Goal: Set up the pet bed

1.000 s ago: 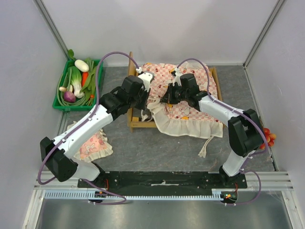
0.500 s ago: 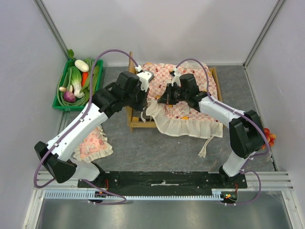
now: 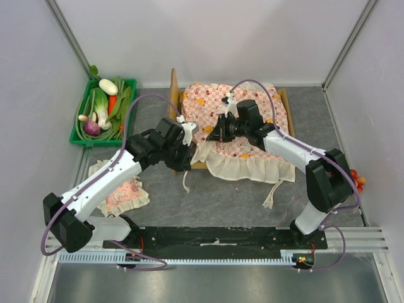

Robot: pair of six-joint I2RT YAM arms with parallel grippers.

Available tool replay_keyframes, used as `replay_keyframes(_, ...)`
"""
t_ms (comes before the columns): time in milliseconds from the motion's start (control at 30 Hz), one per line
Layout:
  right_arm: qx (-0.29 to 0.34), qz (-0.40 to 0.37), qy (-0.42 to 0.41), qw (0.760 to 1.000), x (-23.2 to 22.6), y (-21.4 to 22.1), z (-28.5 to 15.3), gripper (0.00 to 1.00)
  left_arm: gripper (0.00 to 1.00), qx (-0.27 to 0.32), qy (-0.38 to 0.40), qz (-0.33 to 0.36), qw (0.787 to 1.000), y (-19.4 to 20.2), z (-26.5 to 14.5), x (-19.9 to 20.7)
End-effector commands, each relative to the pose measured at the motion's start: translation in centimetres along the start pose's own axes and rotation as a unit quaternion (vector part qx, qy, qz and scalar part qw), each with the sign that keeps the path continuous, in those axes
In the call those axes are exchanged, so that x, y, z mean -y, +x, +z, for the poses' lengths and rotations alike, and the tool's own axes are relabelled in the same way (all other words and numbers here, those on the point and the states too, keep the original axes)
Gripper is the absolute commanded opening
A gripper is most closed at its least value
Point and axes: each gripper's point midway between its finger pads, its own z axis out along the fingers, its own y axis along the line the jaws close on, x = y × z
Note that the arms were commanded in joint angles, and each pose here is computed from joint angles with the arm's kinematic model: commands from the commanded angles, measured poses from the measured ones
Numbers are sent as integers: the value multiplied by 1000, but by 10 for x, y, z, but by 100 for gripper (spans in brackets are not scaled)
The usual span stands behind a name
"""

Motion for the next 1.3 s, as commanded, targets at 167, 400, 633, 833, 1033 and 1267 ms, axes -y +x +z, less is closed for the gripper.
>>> replay_keyframes(167, -38, -66, -26, 997, -20, 26, -16, 0, 2, 7, -20, -64, 998, 40, 13, -15)
replay_keyframes(400, -66, -80, -31, 994, -21, 41, -21, 0, 2, 26, -15, -79, 996, 40, 30, -17)
replay_keyframes(633, -68, -80, -5, 994, -12, 48, -21, 0, 16, 44, -28, -113, 992, 48, 64, -29)
replay_keyframes(833, -45, -94, 6, 994, -18, 32, -27, 21, 36, 59, -35, -113, 991, 46, 61, -32)
replay_keyframes(1033, -20, -118, 4, 993, -33, 15, -44, 44, 45, 104, -35, -93, 990, 35, 30, -31)
replay_keyframes(1267, -12, -116, -18, 993, -52, 22, -69, 52, 56, 225, -61, -101, 967, -1, -42, -34)
